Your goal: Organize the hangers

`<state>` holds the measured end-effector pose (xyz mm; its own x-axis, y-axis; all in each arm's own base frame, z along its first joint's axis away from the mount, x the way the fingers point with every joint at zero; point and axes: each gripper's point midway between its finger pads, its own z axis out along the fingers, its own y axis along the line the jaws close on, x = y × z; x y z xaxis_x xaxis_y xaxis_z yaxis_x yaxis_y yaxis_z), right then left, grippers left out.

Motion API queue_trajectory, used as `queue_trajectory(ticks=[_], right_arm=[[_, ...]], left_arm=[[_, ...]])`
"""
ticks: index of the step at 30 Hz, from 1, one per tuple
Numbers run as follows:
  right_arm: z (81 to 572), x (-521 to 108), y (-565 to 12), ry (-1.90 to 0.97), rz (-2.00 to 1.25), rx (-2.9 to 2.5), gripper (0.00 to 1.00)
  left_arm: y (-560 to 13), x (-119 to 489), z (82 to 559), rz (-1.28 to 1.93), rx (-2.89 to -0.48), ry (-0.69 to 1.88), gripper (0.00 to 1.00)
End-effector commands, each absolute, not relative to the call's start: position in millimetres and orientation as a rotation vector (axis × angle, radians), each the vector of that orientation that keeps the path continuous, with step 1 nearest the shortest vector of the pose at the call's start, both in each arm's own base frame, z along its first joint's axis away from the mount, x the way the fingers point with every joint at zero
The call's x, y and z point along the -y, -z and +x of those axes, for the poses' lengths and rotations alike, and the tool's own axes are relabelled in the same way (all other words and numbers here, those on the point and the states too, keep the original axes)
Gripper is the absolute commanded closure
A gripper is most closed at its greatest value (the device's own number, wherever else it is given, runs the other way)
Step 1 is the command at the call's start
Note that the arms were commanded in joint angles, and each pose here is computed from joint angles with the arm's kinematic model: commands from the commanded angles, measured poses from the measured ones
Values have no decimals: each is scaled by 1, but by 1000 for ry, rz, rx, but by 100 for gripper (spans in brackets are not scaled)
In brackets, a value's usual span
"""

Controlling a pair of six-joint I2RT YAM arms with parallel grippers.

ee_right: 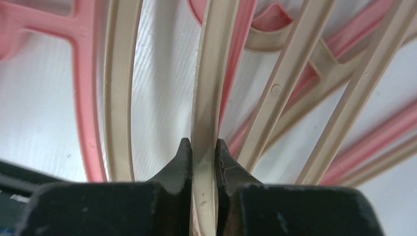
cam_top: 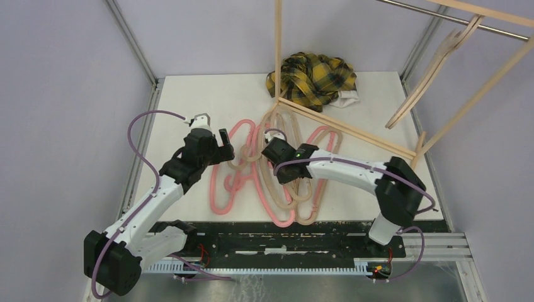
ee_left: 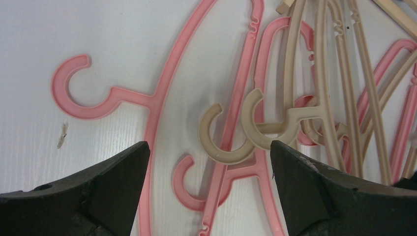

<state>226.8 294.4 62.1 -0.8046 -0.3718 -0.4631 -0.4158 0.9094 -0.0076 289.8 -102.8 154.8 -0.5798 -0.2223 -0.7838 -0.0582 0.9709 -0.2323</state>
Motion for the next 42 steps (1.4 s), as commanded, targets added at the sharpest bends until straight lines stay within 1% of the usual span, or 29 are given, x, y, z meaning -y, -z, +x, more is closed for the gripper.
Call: queue_trajectory(ticks=[1,4,7,11,16,22,24,29,34,42], right_arm=[[233,-292,-140,-251,-496,-2442,99],[230,-284,-151,-248,-498,-2434,99],[228,-277,-148,-218,-491,-2436,99],[235,-264,-163,-194,-361,-2379,99],[257,-241,-229,-220,-96,-2159,99],[287,-217,-320,-210,95,-1911,99],[302,-213,-353,-254,152,-1848,99],[343,-205,-407,-380,284,-1716,99],[375,-194,-446,-391,371,-1610,99],[400,-173,-460,-363,458,-1551,99]], left_arm=[[-173,103,296,-223,-2117,251,1],[-173,105,297,-223,-2118,263,1],[-173,107,297,-224,-2118,277,1],[-176,106,296,-224,-2110,282,1],[-177,105,295,-221,-2108,273,1],[-181,109,295,-212,-2103,300,1],[-183,109,296,-210,-2100,302,1],[-188,110,296,-206,-2086,307,1],[-189,106,293,-207,-2083,292,1],[-188,100,290,-207,-2082,265,1]])
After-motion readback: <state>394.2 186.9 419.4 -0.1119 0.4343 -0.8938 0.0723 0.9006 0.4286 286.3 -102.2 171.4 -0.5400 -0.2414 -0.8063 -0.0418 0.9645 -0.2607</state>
